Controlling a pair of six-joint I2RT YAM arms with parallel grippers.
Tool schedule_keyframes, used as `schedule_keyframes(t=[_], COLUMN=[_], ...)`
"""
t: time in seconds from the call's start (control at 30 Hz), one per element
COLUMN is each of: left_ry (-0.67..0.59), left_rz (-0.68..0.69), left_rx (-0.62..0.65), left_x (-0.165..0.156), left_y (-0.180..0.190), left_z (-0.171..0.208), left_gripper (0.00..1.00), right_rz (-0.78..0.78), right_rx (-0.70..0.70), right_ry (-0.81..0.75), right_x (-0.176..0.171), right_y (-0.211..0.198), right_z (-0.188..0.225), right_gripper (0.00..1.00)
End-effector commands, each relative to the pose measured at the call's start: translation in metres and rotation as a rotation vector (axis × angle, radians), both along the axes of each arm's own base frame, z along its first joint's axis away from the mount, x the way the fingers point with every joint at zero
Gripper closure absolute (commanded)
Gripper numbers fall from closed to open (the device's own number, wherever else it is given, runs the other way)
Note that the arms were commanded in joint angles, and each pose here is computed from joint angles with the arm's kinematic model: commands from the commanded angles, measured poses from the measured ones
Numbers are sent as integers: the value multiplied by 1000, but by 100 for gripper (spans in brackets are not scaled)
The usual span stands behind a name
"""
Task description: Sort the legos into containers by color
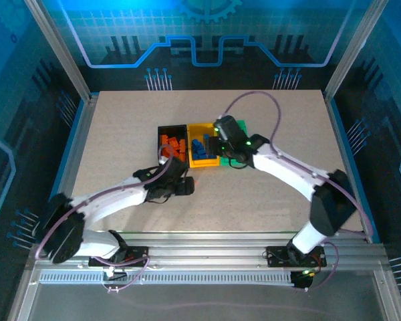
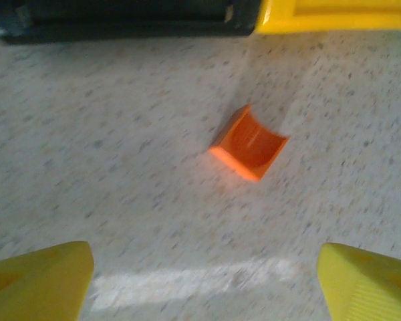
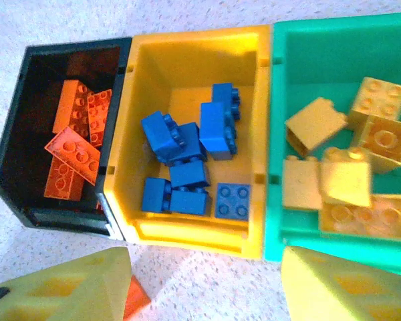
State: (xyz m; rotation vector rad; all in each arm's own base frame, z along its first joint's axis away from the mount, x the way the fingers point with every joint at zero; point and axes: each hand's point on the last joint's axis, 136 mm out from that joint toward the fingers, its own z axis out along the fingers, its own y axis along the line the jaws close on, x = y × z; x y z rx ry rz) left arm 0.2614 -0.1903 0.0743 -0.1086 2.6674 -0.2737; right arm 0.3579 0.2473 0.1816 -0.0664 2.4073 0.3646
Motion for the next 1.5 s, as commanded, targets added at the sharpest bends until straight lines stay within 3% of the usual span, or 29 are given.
schedule_keyframes(t=[0.0,0.23,0.33,0.47,0.53,0.7,0.97,1.1,1.27,1.37,1.47], left_ry=[-28,-7,10,36,43,49,46,14,-84,-144,-161], left_rz=[-67,-104,-121,-137,-131,-153,-161,-147,-106,-41,41], left_rx=[34,175,243,322,357,369,357,314,157,65,61], left_x=[25,54,55,49,46,37,32,31,39,57,84], left_y=[-19,-29,-29,-27,-23,-26,-28,-29,-37,-26,-3], left_z=[0,-26,-39,-51,-55,-58,-60,-42,17,55,71], left_gripper=[14,23,25,38,38,40,59,63,64,64,64], right_rz=[-66,-134,-153,-171,-176,-178,-188,-195,-204,-208,-211], right_rx=[33,53,60,71,73,81,76,72,75,77,78], right_ry=[-18,-25,-29,-30,-28,-24,-11,-14,-13,-11,0], right_x=[-11,-40,-46,-47,-47,-45,-44,-44,-45,-46,-47], right_y=[-28,-76,-88,-97,-98,-98,-100,-102,-104,-105,-105], right_z=[4,5,5,5,4,3,-2,-1,-2,-4,-9], right_gripper=[38,37,36,36,36,36,36,36,36,36,36])
